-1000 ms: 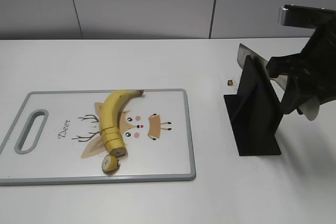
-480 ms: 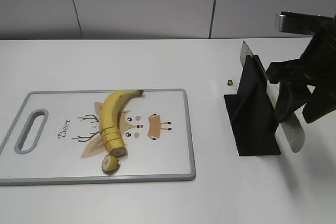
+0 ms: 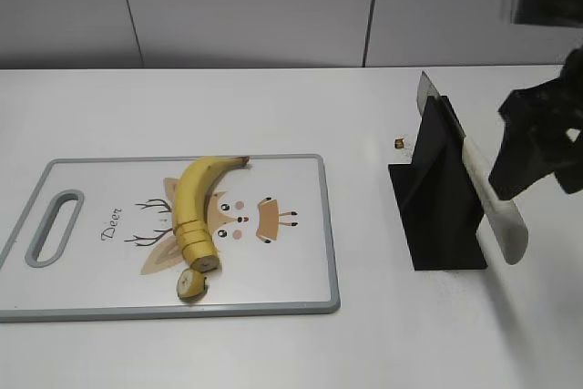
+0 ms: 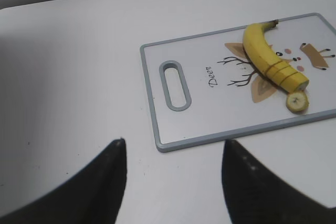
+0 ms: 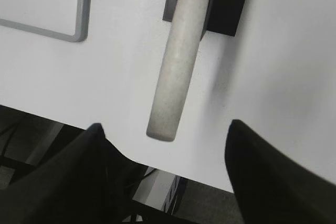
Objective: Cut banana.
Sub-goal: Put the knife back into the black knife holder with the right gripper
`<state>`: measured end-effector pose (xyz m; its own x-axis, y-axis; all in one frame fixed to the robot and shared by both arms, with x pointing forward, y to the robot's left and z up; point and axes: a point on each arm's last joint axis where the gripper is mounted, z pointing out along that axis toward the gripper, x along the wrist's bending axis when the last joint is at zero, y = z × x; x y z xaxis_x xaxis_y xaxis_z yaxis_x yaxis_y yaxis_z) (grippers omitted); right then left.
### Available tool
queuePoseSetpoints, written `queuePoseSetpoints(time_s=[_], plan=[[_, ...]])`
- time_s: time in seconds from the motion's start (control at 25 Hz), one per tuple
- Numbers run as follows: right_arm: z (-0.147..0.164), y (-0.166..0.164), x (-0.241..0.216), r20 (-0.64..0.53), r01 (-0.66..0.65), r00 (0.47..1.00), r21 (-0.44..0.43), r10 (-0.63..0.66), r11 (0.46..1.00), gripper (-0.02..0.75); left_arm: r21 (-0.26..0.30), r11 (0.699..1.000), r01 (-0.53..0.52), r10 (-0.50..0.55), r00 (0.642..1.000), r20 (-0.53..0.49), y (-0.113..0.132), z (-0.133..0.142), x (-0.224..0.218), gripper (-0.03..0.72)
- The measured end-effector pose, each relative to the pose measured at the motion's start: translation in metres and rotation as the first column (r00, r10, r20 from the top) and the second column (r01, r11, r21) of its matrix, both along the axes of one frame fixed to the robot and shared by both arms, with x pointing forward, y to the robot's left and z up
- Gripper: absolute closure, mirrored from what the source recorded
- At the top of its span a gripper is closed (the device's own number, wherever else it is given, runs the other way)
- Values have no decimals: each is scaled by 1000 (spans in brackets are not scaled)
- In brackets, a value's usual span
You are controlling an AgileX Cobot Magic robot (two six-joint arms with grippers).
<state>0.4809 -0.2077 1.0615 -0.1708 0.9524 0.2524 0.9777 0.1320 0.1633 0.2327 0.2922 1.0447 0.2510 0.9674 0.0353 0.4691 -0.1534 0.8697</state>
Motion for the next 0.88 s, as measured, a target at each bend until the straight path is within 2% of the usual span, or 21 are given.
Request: queuePoseSetpoints(time_s=[0.2, 0.32, 0.64, 0.88], plan=[[31, -12, -40, 168, -62, 984, 23, 57, 998, 206, 0, 1000, 0, 0, 1000, 0, 0, 0, 0, 132], [32, -20, -69, 245, -101, 965, 20, 93, 995, 206, 0, 1000, 0, 0, 1000, 0, 0, 0, 0, 132], [6, -42, -143, 394, -192, 901, -20, 184, 981, 206, -1, 1000, 1, -1, 1000, 0, 0, 0, 0, 136], [-5, -57, -189, 554, -188, 814, -31, 173, 982, 206, -2, 1000, 1, -1, 1000, 0, 0, 0, 0, 136]])
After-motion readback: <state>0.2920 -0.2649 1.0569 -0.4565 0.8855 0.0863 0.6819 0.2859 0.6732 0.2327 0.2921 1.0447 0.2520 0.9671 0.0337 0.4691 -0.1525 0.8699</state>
